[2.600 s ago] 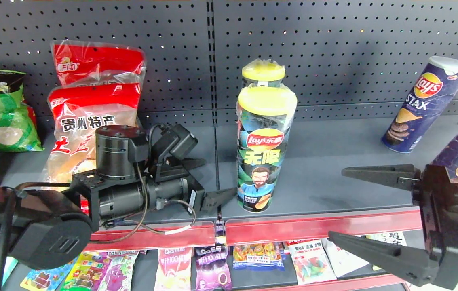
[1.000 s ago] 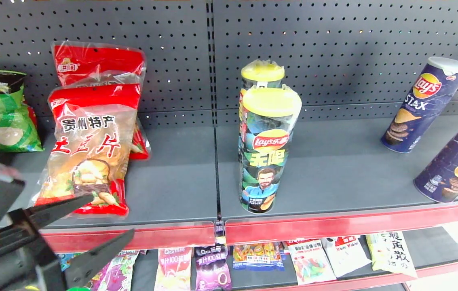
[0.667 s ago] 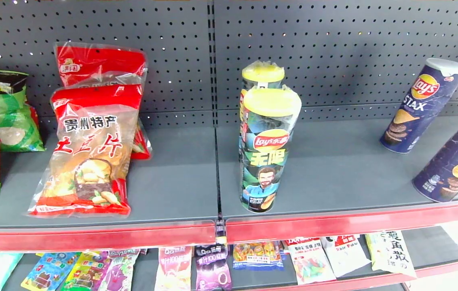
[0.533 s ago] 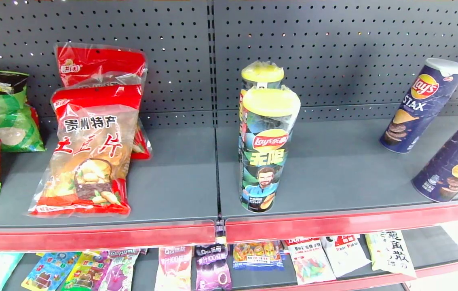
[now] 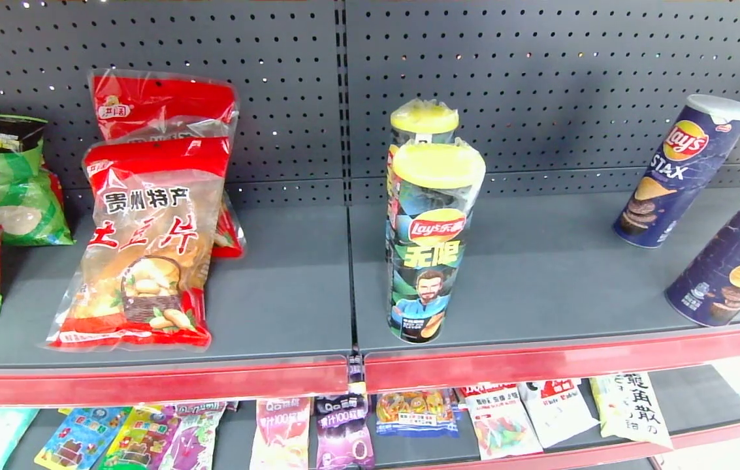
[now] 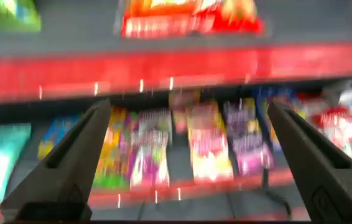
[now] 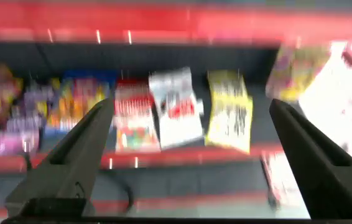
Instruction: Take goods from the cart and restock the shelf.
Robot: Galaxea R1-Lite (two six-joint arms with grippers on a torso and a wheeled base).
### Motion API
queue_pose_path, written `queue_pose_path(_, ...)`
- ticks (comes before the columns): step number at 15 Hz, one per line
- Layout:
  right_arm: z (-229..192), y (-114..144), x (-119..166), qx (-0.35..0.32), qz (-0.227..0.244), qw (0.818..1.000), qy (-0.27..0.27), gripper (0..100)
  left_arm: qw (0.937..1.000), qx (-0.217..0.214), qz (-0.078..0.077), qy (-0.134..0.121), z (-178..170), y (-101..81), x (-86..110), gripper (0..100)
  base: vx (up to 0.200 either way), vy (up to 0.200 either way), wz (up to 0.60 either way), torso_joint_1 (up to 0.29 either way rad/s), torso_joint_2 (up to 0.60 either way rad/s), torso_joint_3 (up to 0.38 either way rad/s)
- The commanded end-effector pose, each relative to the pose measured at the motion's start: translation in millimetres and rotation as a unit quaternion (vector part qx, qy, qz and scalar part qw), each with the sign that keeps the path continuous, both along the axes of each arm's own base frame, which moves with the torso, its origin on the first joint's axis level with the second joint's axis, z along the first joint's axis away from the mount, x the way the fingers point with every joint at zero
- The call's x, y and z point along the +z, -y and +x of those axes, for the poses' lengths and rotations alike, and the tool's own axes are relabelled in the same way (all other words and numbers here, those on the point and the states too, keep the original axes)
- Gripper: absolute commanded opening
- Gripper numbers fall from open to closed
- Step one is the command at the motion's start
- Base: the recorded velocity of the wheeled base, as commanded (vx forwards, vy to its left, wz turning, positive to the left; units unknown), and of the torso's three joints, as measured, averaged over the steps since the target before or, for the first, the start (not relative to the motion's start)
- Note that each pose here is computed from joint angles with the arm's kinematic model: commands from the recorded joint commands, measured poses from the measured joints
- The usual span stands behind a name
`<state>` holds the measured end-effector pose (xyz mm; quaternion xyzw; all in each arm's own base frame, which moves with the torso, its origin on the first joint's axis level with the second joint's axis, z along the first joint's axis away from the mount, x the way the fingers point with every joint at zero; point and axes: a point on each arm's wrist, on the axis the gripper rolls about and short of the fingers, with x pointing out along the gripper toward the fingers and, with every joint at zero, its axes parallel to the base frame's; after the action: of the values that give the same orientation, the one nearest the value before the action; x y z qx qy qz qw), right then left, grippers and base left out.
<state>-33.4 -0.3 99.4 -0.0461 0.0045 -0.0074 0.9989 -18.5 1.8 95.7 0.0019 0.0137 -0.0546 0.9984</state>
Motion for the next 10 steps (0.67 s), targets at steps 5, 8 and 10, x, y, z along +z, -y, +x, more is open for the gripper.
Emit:
queue_pose_path(5,8.9,-1.3,-16.5,0.034,0.036,0.999,0.010,100,0.9944,0.099,0.002,-0.037,3.2,1.5,-17.9,100,0.000,0.000,0.00,0.000,0.00,0.000)
queue_pose_path(8,8.6,-1.3,-16.5,0.032,0.048,0.998,0.016,100,0.9930,0.113,-0.006,-0.034,3.0,3.9,-18.3,100,0.000,0.000,0.00,0.000,0.00,0.000)
queue_pose_path(10,9.5,-1.4,-20.4,0.034,0.044,0.998,0.009,100,0.9955,0.088,-0.004,-0.034,3.0,5.0,-18.0,100,0.000,0.000,0.00,0.000,0.00,0.000)
